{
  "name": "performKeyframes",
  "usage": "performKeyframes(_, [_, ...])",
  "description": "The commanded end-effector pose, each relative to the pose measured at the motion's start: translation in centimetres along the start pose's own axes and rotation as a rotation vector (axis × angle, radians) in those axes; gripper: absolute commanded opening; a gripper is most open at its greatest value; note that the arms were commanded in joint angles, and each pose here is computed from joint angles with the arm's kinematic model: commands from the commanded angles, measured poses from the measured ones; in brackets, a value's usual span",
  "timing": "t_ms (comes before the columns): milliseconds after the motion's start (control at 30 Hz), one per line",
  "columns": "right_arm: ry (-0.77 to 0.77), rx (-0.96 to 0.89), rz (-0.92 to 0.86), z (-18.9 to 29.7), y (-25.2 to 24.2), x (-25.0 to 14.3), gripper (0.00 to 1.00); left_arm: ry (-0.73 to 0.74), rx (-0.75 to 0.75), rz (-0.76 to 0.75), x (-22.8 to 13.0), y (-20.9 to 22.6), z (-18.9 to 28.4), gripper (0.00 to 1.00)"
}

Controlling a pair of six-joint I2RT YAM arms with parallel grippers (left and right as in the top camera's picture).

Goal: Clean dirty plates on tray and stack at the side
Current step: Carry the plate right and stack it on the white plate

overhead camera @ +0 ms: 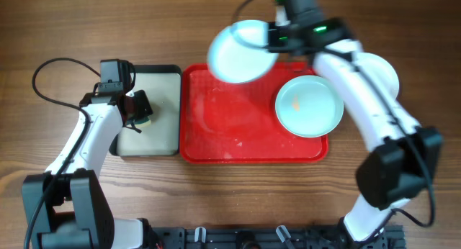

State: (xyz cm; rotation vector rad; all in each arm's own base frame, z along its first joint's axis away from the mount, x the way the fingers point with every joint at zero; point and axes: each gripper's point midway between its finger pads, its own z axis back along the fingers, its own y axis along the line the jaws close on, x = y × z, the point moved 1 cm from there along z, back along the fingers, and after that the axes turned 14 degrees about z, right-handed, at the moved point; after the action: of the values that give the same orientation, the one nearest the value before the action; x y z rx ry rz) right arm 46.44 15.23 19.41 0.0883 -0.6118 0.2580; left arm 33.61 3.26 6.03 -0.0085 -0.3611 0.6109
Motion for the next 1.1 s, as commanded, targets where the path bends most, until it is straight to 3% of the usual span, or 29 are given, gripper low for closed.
performKeyframes(0, [0.021,-0.079,-0.176,3.1,-8.5,-0.9,0.04,-0.003,0.001,0.046,0.0,0.2,0.0,0.04])
performKeyframes(200, [0.177,-0.265,-0.509,6.5,-23.5,-9.0,0.04,0.01,-0.017,0.051,-0.2,-0.1,0.0,0.04])
performKeyframes(333, [0.203,-0.335,-0.64,8.6,-28.4,-12.4,0.04,0.018,-0.029,0.054,-0.3,-0.3,0.0,0.04])
performKeyframes(500, [0.245,-0.463,-0.669,9.6,-31.0,-14.7,0.04,0.018,-0.029,0.054,-0.3,-0.3,0.0,0.04])
performKeyframes(900, [0.245,-0.46,-0.666,3.6,-30.9,-18.9,0.05,0.016,-0.03,0.053,-0.2,-0.3,0.0,0.04])
performKeyframes(1000, [0.246,-0.423,-0.662,3.1,-30.4,-19.0,0.3,0.015,-0.031,0.053,-0.2,-0.4,0.0,0.04])
performKeyframes(1067, [0.227,-0.306,-0.574,2.4,-29.1,-18.1,0.5,0.014,-0.031,0.053,-0.2,-0.4,0.0,0.04])
